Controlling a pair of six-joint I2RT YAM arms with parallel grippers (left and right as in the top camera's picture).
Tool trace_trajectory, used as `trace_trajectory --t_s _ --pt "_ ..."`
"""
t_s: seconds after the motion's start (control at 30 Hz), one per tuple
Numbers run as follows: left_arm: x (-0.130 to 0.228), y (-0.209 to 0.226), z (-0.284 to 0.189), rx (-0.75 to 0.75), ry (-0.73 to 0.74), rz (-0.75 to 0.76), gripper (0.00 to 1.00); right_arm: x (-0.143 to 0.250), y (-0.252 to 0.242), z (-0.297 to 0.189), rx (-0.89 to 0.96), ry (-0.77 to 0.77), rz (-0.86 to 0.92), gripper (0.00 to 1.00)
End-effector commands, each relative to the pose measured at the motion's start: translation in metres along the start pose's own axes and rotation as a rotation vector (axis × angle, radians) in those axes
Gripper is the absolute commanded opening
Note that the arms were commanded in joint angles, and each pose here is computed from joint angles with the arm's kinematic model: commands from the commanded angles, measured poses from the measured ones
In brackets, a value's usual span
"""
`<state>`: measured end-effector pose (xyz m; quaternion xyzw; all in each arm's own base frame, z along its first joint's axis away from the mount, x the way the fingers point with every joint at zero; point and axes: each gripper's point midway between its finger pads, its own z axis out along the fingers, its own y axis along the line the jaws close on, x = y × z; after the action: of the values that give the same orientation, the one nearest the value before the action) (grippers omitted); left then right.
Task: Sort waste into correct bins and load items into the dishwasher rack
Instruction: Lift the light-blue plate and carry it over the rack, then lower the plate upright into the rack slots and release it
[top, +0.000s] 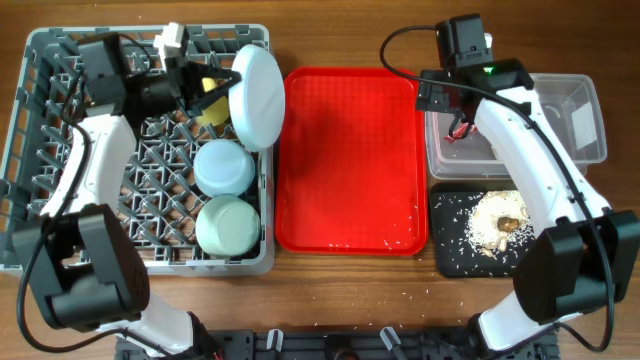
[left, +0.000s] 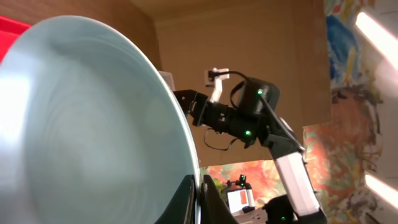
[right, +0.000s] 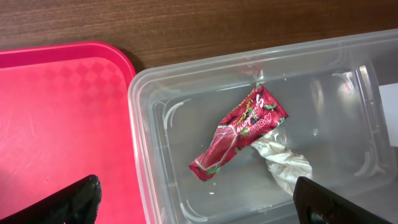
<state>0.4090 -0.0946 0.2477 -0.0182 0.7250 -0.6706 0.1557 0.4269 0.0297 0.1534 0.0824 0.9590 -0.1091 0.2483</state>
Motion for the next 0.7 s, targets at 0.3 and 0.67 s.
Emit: trace_trajectory --t_s 0.3,0.67 --pt "-0.009 -0.021 -0.042 0.031 -0.068 0.002 0.04 -0.005 -0.004 -0.003 0.013 -0.017 -0.004 1.00" --pt "-0.011 -0.014 -0.035 -0.002 -0.079 -0.011 0.04 -0.005 -0.004 -0.003 0.012 -0.018 -0.005 1.00"
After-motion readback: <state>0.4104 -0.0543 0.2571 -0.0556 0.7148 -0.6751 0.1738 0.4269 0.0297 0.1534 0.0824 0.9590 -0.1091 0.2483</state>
